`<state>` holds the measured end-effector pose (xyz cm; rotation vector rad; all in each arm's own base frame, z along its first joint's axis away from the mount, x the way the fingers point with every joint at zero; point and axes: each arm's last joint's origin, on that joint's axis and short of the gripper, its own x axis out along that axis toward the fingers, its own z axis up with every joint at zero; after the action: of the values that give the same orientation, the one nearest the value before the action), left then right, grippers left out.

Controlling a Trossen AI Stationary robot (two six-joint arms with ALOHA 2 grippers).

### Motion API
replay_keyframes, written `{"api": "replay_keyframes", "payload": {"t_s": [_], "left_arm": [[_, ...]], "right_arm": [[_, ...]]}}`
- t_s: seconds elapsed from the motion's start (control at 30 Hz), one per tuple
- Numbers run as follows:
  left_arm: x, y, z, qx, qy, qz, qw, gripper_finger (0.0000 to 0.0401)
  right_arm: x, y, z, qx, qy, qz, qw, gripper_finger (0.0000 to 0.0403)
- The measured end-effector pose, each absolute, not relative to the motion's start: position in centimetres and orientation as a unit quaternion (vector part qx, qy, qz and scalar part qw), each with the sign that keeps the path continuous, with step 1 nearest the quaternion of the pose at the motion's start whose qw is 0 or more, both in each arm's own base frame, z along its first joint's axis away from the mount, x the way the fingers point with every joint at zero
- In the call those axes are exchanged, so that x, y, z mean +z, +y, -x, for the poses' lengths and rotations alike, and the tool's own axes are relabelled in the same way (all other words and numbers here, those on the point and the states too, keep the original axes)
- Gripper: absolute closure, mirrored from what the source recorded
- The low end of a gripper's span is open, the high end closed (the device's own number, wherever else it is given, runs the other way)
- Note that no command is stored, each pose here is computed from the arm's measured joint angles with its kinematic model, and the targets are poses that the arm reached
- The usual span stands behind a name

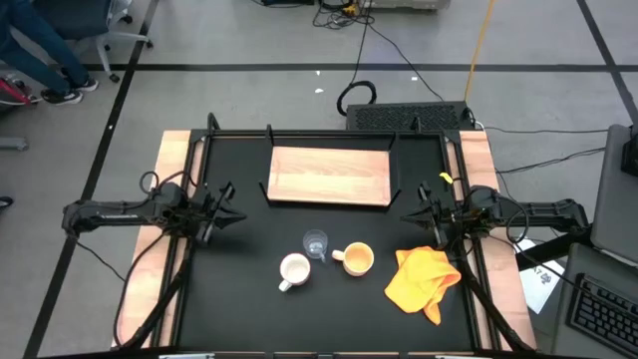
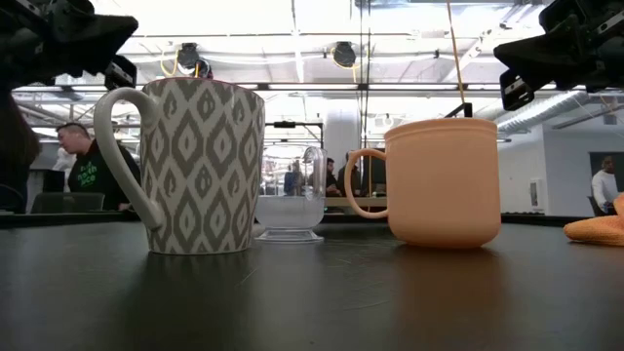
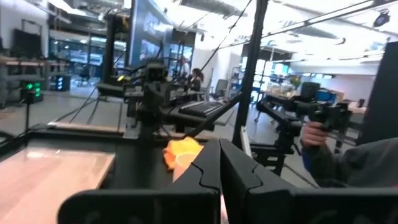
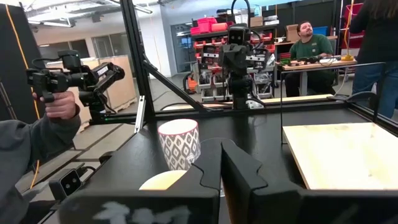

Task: Stack small to large cups/mugs on shelf
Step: Put the gray patterned mug on the shelf

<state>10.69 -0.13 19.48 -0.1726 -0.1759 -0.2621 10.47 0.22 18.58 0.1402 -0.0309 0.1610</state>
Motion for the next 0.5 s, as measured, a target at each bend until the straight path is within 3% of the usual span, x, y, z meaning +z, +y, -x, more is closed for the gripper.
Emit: {"api": "replay_keyframes", "payload": {"t_s": [0.5], "left_arm": [[23.9,-1.9,-14.8,-0.159,-0.031,0.027,0.986,0.0401]], "right_arm": [[18.6,0.2,-10.5,0.080,-0.015,-0.070,0.994,0.0403]]}}
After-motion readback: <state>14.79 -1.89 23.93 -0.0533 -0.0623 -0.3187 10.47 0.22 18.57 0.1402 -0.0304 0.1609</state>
